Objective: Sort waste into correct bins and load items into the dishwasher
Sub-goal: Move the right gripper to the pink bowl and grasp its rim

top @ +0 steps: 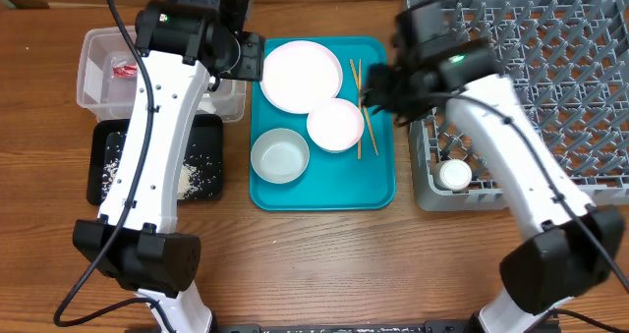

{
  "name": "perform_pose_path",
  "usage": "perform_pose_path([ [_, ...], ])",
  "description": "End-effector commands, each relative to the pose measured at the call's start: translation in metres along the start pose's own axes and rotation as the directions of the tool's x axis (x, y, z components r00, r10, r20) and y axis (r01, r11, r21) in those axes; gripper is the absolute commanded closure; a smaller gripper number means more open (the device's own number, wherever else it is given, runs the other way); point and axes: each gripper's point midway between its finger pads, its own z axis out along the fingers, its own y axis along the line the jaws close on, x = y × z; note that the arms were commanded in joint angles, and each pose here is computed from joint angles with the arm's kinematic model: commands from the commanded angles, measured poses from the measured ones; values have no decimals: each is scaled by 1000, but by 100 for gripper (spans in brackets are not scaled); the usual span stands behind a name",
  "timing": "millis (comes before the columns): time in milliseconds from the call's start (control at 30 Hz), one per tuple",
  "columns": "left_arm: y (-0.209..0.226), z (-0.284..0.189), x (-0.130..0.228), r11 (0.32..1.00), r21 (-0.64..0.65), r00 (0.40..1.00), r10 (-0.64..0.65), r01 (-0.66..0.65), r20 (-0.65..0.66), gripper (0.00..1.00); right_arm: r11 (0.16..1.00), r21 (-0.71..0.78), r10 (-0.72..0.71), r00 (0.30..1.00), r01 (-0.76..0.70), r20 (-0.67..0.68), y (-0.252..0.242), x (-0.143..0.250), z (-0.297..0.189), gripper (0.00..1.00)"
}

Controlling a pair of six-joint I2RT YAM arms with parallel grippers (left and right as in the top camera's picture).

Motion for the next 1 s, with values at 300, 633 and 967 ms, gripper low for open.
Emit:
perform_pose_path([
  [300, 34, -11, -9, 980, -74, 982, -179, 183, 55, 0, 968, 209, 176, 973, -142, -152, -35, 31, 104, 40],
  [633, 33, -11, -9, 981, -69, 983, -177, 181, 54, 0, 961, 237, 188, 965, -141, -186, -45, 37, 136, 63],
  [967, 33, -11, -9, 981, -68, 983, -177, 181, 54, 0, 959, 240, 196, 963, -149, -186, -48, 35, 139, 96],
])
